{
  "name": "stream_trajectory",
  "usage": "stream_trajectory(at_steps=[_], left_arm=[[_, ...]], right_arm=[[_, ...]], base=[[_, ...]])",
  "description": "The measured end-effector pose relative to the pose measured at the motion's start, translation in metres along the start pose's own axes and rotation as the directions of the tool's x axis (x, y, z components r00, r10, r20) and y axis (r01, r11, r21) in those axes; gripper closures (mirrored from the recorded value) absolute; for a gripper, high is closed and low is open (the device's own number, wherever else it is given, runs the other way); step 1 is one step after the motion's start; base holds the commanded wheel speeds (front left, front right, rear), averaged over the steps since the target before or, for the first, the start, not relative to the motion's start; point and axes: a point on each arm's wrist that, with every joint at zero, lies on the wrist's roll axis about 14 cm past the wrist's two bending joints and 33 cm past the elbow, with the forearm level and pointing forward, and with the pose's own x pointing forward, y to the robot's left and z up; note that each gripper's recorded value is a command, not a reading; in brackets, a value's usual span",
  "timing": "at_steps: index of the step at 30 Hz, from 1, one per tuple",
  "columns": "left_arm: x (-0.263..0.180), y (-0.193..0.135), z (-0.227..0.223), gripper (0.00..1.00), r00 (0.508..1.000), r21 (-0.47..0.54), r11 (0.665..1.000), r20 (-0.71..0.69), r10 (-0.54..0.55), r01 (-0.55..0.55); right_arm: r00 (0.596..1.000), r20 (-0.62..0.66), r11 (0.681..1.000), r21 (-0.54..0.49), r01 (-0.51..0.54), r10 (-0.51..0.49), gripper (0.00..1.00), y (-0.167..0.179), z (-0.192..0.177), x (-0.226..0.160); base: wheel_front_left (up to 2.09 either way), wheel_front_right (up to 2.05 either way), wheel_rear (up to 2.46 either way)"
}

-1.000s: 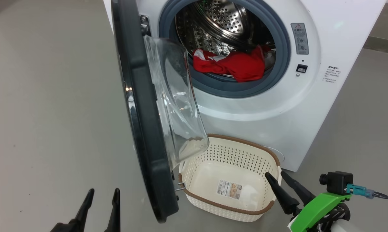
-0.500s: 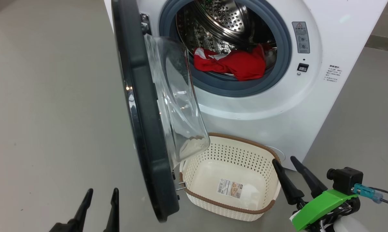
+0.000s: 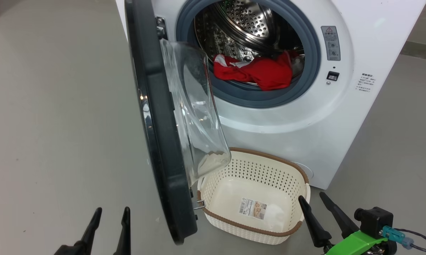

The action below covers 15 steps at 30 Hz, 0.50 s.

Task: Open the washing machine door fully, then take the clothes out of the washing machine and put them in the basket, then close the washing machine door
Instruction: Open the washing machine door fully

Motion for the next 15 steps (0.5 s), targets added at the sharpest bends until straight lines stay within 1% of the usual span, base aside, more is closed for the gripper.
stream_trajectory(at_steps=[4, 6, 15], left_arm=[[0.0005, -0.0014, -0.0011, 0.00, 1.000, 0.000, 1.000, -0.004, -0.004, 0.004], [0.0008, -0.0023, -0.0016, 0.00, 1.000, 0.000, 1.000, -0.005, -0.007, 0.007], [0.0010, -0.0046, -0.0012, 0.00, 1.000, -0.003, 1.000, -0.002, -0.015, 0.015]], right_arm=[[1.000, -0.001, 1.000, -0.005, 0.026, -0.026, 0.00, -0.0064, -0.0023, -0.0034], [1.000, -0.001, 0.999, -0.028, 0.026, -0.026, 0.00, -0.0068, -0.0020, -0.0039], [0.999, 0.007, 0.997, -0.069, 0.032, -0.032, 0.00, -0.0096, 0.0014, -0.0061]], base=[[0.00, 0.00, 0.00], [0.00, 0.00, 0.00], [0.00, 0.00, 0.00]])
